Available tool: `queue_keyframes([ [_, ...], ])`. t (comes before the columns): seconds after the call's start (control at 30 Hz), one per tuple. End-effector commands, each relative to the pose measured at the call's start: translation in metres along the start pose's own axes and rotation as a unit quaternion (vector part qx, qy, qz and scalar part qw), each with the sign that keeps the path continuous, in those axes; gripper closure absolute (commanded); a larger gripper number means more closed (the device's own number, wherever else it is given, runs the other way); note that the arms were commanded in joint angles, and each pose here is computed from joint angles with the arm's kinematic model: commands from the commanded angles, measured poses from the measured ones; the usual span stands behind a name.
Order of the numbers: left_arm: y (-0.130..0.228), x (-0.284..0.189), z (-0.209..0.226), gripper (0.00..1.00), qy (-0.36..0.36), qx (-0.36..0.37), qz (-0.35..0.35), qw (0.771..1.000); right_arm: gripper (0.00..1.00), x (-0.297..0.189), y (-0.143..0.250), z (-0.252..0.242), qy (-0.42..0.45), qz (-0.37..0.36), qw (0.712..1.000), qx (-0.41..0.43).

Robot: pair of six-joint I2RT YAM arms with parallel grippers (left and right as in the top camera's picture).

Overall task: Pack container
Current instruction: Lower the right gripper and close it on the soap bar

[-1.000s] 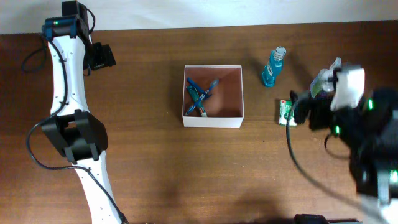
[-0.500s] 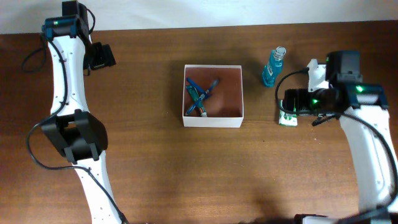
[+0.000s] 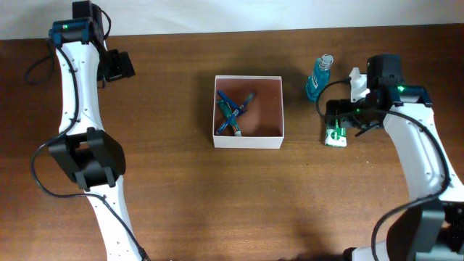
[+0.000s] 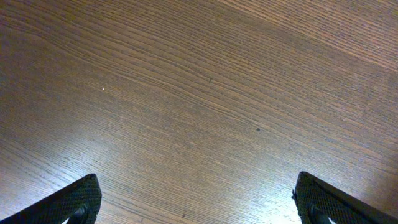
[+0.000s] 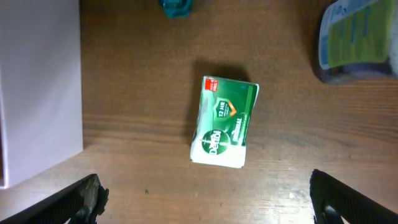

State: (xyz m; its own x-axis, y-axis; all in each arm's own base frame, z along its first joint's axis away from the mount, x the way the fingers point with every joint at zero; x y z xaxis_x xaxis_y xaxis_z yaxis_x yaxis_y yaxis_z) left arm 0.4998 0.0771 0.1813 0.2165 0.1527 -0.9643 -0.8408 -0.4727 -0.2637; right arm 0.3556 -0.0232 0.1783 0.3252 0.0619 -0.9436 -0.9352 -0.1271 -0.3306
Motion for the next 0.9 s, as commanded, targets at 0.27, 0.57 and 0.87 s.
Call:
queue_keyframes([
  [0.27, -0.001, -0.007, 0.004, 0.00, -0.004, 0.000, -0.007, 1.000, 0.01, 0.032, 0.002, -0.004, 0.004, 0.044, 0.999, 0.010],
  [0.57, -0.001, -0.007, 0.004, 0.01, -0.004, 0.000, -0.007, 1.000, 0.02, 0.059, 0.012, -0.012, 0.027, 0.090, 0.995, 0.035],
  [0.87, -0.001, -0.007, 0.004, 0.01, -0.004, 0.000, -0.007, 1.000, 0.02, 0.071, 0.012, -0.013, 0.026, 0.094, 0.994, 0.043],
])
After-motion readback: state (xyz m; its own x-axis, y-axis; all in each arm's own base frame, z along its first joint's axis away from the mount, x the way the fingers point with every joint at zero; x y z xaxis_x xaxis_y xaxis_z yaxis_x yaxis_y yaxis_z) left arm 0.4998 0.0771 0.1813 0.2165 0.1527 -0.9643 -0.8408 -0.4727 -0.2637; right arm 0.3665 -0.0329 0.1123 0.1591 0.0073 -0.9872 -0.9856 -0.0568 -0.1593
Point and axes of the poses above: each gripper's point midway between its finger pads, its own x axis out along the fingers, its own z axis along the line the jaws close on, y = z × x, the point moved 5 cm from there along -x, back along the fingers, and after that the axes turned 9 degrees about -x, right-handed, at the moved point
